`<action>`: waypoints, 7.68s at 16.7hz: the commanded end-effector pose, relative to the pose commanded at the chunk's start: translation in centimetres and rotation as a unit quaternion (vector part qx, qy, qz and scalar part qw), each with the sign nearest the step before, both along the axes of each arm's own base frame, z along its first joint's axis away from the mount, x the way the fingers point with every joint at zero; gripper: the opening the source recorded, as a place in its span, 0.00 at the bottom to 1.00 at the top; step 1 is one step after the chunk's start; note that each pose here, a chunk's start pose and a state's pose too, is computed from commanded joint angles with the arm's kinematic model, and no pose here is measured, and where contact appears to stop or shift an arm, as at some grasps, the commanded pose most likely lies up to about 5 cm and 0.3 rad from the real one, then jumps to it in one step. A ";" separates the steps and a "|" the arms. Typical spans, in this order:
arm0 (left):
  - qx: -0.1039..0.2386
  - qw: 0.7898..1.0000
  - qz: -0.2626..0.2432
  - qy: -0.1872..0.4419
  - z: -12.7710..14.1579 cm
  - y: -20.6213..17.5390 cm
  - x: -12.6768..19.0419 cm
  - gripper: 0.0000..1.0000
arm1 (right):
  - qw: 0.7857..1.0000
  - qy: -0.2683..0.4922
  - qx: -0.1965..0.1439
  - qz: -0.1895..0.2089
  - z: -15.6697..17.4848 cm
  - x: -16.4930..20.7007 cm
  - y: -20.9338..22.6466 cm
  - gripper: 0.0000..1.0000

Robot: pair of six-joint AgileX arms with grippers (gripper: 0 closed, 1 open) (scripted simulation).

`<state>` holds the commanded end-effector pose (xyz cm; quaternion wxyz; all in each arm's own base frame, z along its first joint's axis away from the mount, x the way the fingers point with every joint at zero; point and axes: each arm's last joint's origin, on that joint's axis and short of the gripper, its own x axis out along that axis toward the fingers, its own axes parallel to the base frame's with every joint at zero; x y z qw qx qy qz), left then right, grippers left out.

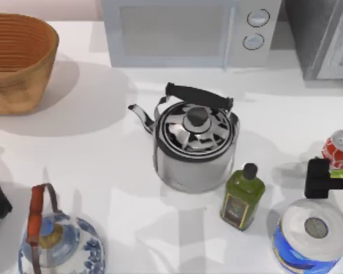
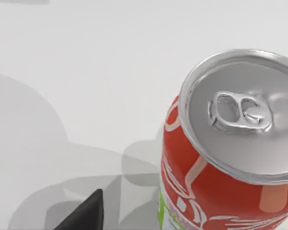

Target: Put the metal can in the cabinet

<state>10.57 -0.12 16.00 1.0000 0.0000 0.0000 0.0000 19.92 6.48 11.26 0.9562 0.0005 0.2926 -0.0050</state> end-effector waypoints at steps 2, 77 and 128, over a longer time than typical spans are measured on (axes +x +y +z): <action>0.000 1.000 0.000 0.000 0.0 0.0 0.0 1.00 | 1.000 0.000 0.000 0.000 0.0 0.0 0.0 1.00; 0.000 1.000 0.000 0.000 0.0 0.0 0.0 1.00 | 0.994 -0.111 0.021 0.004 11.7 -2.6 -3.8 0.00; 0.000 1.000 0.000 0.000 0.0 0.0 0.0 1.00 | 0.959 -0.283 -0.003 -0.003 40.0 7.2 -1.9 0.00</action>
